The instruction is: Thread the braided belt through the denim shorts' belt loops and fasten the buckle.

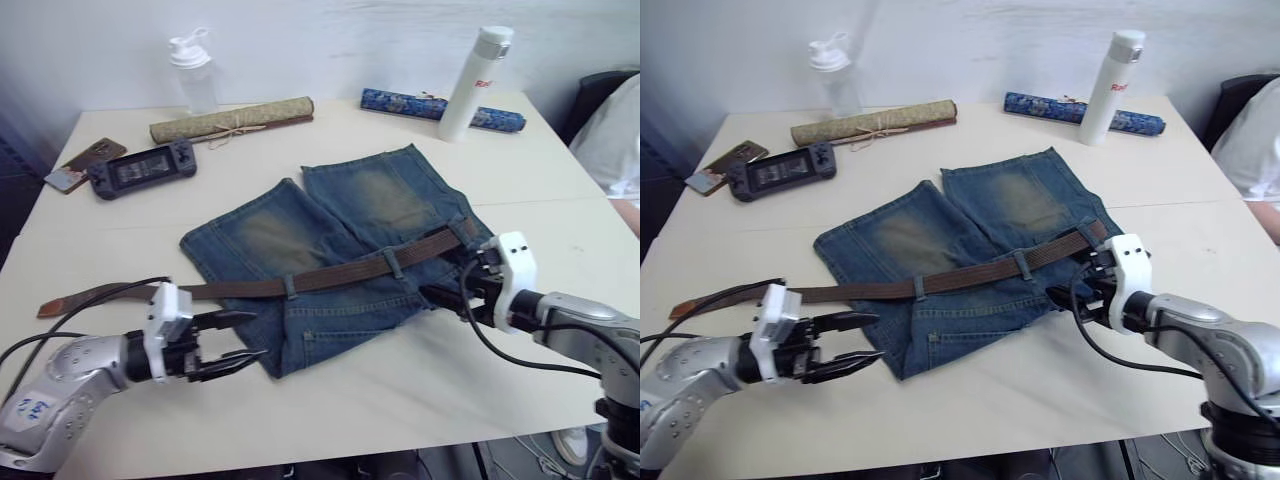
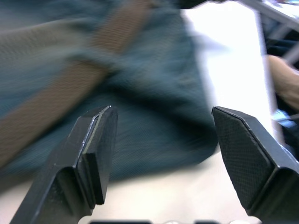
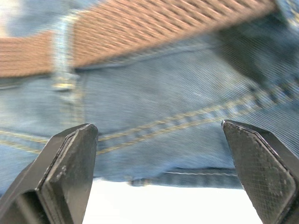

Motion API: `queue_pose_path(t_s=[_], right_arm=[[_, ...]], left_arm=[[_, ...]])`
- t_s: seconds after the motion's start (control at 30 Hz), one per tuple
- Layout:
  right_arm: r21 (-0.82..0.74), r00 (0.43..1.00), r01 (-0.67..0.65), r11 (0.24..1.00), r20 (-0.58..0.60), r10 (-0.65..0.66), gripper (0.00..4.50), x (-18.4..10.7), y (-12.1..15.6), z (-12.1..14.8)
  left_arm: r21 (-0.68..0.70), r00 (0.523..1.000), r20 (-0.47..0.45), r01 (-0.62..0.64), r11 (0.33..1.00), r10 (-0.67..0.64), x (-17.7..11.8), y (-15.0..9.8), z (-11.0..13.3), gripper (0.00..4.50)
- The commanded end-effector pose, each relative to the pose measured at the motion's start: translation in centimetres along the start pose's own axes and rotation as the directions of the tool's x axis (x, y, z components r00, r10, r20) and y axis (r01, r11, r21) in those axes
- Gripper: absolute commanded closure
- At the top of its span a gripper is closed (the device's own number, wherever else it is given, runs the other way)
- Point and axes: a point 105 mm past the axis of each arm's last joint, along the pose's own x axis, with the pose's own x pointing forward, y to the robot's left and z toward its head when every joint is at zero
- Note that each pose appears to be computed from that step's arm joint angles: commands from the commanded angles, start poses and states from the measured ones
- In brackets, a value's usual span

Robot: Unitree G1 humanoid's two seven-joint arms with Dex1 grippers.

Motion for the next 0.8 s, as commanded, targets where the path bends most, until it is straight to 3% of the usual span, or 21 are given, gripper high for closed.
queue_pose_path(t_s=[0.03, 0.1, 0.2, 0.37, 0.5, 0.77, 0.8], right_arm=[[-0.251, 0.992, -0.034, 0.967, 0.106, 0.062, 0.0, -2.8, 0.6, 2.9], [-0.451, 0.997, -0.016, 0.892, 0.062, 0.049, 0.0, -3.5, 0.2, 2.7], [-0.73, 0.998, -0.049, 0.682, -0.065, 0.002, 0.0, -3.9, -1.2, 0.7], [-0.895, 0.99, -0.066, 0.441, -0.115, -0.087, 0.0, -3.3, -4.0, -0.6], [-0.96, 0.976, -0.078, 0.27, -0.129, -0.177, 0.0, -2.5, -6.2, -1.5], [-0.979, 0.972, -0.093, 0.179, -0.129, -0.199, 0.0, 0.1, -7.4, -3.7], [-0.981, 0.972, -0.086, 0.174, -0.121, -0.2, 0.0, 0.4, -7.5, -3.8]], left_arm=[[0.057, 0.997, 0.032, 0.064, 0.996, -0.066, 2.0, -1.4, 1.3, 0.96], [0.093, 0.998, 0.005, 0.059, 0.994, -0.06, 3.0, -1.3, 1.1, 0.96], [0.194, 0.996, -0.076, 0.055, 0.979, -0.041, 4.1, -0.8, 0.6, 0.96], [0.385, 0.971, -0.231, 0.143, 0.912, -0.055, 6.0, -0.5, -0.7, 0.96], [0.426, 0.949, -0.309, 0.194, 0.884, -0.06, 6.8, -0.2, -1.7, 0.96], [0.477, 0.904, -0.427, 0.23, 0.848, -0.005, 7.1, 1.0, -4.4, 0.96], [0.493, 0.902, -0.431, 0.224, 0.841, 0.013, 7.1, 1.3, -4.5, 1.2]])
